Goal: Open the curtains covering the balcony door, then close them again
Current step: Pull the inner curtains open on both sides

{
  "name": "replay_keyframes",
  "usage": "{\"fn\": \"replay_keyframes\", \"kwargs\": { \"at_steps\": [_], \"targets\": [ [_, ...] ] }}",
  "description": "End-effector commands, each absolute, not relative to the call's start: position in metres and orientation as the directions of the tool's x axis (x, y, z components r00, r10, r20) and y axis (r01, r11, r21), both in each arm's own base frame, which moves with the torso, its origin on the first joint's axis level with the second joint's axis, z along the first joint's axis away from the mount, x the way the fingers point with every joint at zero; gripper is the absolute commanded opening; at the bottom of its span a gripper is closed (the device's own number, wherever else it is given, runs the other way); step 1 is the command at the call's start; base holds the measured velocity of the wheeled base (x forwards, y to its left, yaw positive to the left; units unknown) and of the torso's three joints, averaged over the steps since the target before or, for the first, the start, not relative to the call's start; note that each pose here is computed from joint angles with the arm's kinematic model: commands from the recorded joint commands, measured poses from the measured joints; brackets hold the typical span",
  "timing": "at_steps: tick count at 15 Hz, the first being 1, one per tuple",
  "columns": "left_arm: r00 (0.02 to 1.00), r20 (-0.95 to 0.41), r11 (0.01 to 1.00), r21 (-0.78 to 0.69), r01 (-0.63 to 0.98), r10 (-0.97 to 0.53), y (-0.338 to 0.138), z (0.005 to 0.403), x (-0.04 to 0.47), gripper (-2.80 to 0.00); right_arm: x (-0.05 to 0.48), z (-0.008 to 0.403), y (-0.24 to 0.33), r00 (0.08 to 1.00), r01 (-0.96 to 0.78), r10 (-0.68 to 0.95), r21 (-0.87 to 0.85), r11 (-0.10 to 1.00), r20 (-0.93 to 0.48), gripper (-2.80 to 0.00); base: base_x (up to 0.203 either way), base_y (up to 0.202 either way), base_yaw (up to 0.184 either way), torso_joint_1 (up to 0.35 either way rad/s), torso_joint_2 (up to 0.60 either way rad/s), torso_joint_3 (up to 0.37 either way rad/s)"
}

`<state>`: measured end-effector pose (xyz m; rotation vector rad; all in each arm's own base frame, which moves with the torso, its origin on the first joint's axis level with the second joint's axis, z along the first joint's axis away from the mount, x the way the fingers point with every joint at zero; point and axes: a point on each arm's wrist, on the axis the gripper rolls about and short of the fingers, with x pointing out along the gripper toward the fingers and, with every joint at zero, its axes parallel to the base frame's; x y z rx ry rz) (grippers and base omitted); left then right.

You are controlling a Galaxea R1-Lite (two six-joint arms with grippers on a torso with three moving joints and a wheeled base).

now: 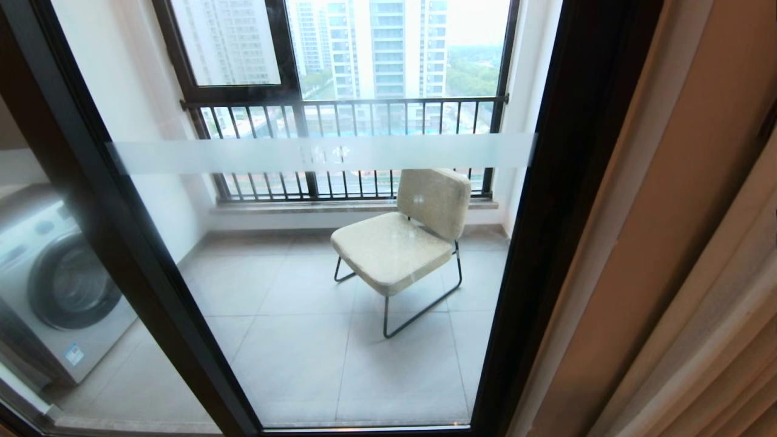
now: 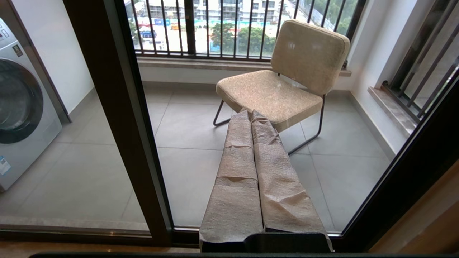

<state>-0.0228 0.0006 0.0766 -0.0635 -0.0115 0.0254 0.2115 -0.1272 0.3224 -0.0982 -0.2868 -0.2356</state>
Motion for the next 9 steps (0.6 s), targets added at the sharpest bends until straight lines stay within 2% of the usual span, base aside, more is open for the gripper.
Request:
{"fn": "replay_keyframes", "kwargs": {
  "at_steps": [1,9],
  "targets": [
    [1.0,0.013,0.998,-0.065,-0.025,0.026,0.001,0.077,-0.023,-2.8,0.206,0.335,-0.104,0.929,0.174,-0.136,-0.082,0.981,0.344,-2.8,0.0,0.0,0.0,0.0,0.0,0.0],
    [1.0,0.012,0.998,-0.065,-0.025,0.026,0.001,0.077,-0.023,-2.8,0.197,0.33,-0.077,0.938,0.081,-0.048,-0.082,0.993,0.344,-2.8,0.0,0.0,0.0,0.0,0.0,0.0]
  ]
}}
